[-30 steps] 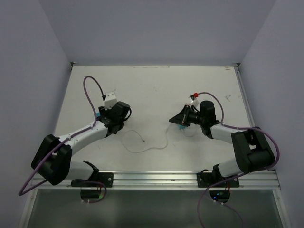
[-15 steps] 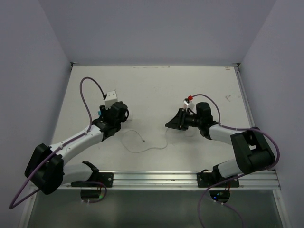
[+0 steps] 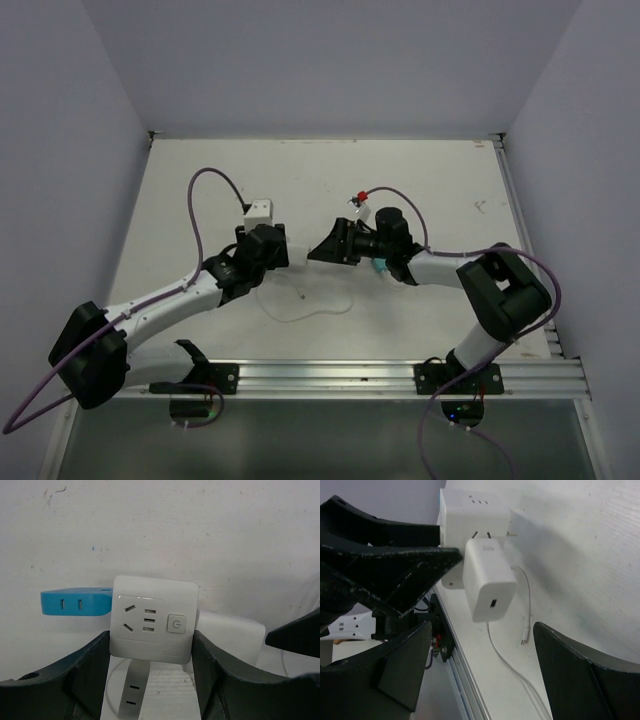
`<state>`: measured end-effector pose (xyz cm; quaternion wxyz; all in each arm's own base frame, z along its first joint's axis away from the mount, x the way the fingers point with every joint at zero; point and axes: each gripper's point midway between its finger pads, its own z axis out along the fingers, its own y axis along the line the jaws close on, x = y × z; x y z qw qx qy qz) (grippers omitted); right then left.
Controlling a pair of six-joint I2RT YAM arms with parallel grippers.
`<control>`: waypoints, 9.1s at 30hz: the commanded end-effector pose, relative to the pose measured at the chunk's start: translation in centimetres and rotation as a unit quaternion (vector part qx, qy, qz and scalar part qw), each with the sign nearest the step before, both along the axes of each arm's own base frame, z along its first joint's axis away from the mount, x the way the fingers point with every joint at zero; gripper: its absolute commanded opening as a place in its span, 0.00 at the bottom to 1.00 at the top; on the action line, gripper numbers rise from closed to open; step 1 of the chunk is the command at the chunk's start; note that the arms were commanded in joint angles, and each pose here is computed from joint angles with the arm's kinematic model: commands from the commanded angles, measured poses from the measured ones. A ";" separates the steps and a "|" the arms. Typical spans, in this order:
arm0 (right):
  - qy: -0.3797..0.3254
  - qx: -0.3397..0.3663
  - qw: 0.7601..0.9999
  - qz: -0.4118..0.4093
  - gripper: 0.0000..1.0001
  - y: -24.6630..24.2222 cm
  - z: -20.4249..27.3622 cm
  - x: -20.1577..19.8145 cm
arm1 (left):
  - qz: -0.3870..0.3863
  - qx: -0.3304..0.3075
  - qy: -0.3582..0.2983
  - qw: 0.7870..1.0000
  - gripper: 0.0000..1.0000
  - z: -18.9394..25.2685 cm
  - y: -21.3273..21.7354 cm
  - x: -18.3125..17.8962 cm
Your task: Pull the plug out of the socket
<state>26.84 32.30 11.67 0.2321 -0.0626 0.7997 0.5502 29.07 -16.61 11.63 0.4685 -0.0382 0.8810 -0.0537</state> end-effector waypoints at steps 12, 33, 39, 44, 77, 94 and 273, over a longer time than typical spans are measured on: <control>-0.018 0.026 0.999 0.005 0.80 4.4 0.9 1.7 | 0.000 -0.084 -0.077 0.994 0.00 6.5 -2.9 1.8; 0.053 0.019 0.998 -0.006 0.00 1.0 -2.8 1.0 | 0.008 0.052 -0.045 0.998 0.00 -0.8 1.3 0.5; 0.075 0.008 0.997 -0.001 0.00 0.2 -4.9 0.5 | 0.016 0.100 -0.021 0.995 0.00 -3.2 2.1 0.5; 0.079 0.004 0.997 -0.002 0.00 -0.2 -5.7 0.0 | 0.044 0.115 0.000 0.992 0.00 -4.4 2.7 0.5; 0.073 0.042 0.992 -0.093 0.05 -5.3 -5.4 3.3 | 0.050 0.101 -0.001 0.994 0.00 -3.1 2.4 1.3; 0.009 -0.193 0.972 -0.135 0.95 -10.1 -6.8 5.3 | -0.102 0.066 0.004 0.993 0.00 -2.5 -2.5 1.1; -0.164 -0.369 0.912 -0.071 0.00 -9.0 -6.6 2.0 | -0.346 -0.056 -0.076 0.933 0.00 -0.9 -11.1 -5.4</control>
